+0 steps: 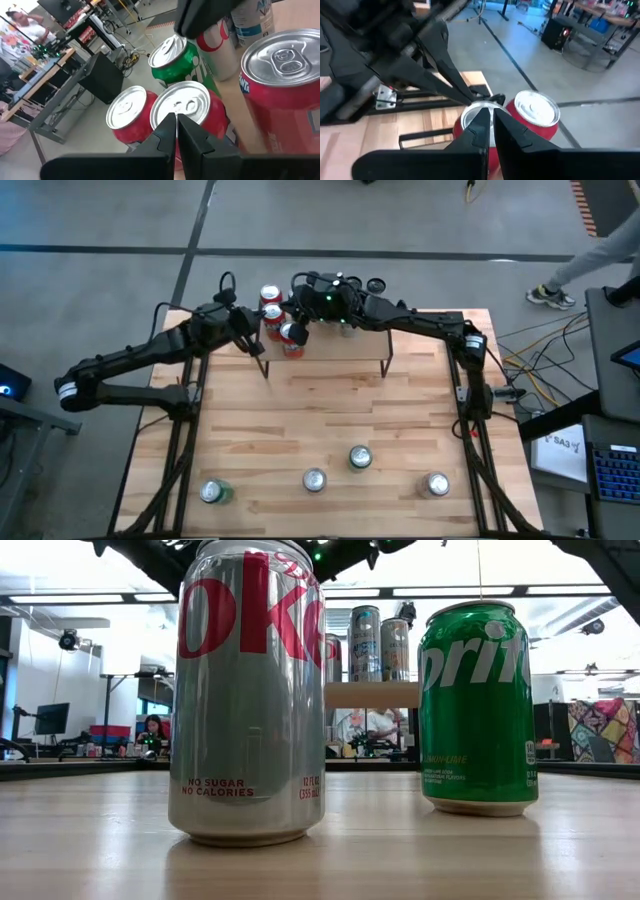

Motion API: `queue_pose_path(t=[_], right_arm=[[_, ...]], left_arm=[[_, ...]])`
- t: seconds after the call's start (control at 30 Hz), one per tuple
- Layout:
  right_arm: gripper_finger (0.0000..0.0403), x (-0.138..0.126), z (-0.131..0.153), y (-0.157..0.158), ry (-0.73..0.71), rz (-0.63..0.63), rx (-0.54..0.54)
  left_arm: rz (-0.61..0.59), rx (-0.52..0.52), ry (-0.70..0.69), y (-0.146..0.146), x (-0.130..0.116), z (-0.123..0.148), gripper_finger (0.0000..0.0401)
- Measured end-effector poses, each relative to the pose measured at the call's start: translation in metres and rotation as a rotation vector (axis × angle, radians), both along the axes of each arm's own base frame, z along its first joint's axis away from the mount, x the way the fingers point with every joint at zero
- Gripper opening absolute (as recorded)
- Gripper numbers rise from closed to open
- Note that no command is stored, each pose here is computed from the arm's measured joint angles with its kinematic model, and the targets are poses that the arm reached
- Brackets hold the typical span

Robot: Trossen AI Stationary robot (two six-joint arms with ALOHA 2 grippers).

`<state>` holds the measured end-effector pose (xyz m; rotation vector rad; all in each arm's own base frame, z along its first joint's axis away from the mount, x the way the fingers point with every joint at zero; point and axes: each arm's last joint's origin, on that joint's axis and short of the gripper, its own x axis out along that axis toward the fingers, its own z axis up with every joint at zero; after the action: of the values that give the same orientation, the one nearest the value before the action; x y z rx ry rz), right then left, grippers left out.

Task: Place canned beverage on shelf
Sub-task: Adjust the orange soda cans

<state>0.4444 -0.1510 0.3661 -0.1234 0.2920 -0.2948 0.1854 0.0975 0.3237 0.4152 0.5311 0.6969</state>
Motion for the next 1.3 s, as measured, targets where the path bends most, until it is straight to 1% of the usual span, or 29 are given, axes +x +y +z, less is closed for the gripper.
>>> queue_pose_path(t=[0.17, 0.33, 0.67, 0.93, 1.13, 1.3], right_arm=[[0.0012, 0.004, -0.009, -0.002, 0.022, -0.004, 0.018], [0.0012, 0.004, -0.008, -0.001, 0.021, -0.003, 0.017], [0.0012, 0.003, -0.007, -0.001, 0.023, -0.002, 0.015], [0.0012, 0.001, -0.005, 0.0, 0.027, -0.001, 0.012], [0.0012, -0.012, 0.012, 0.007, 0.03, 0.005, 0.013], [0.0012, -0.021, 0.019, 0.021, 0.08, 0.086, 0.042]], left_arm=[[0.012, -0.033, -0.006, 0.0, 0.001, -0.002, 0.0], [0.024, -0.063, -0.021, 0.0, 0.001, -0.004, 0.0], [0.042, -0.144, -0.101, -0.002, 0.0, -0.003, 0.0], [0.035, -0.129, -0.102, -0.002, 0.0, 0.003, 0.0], [0.03, -0.12, -0.123, -0.005, -0.005, 0.015, 0.0], [-0.001, -0.126, -0.181, -0.016, -0.013, 0.022, 0.0]])
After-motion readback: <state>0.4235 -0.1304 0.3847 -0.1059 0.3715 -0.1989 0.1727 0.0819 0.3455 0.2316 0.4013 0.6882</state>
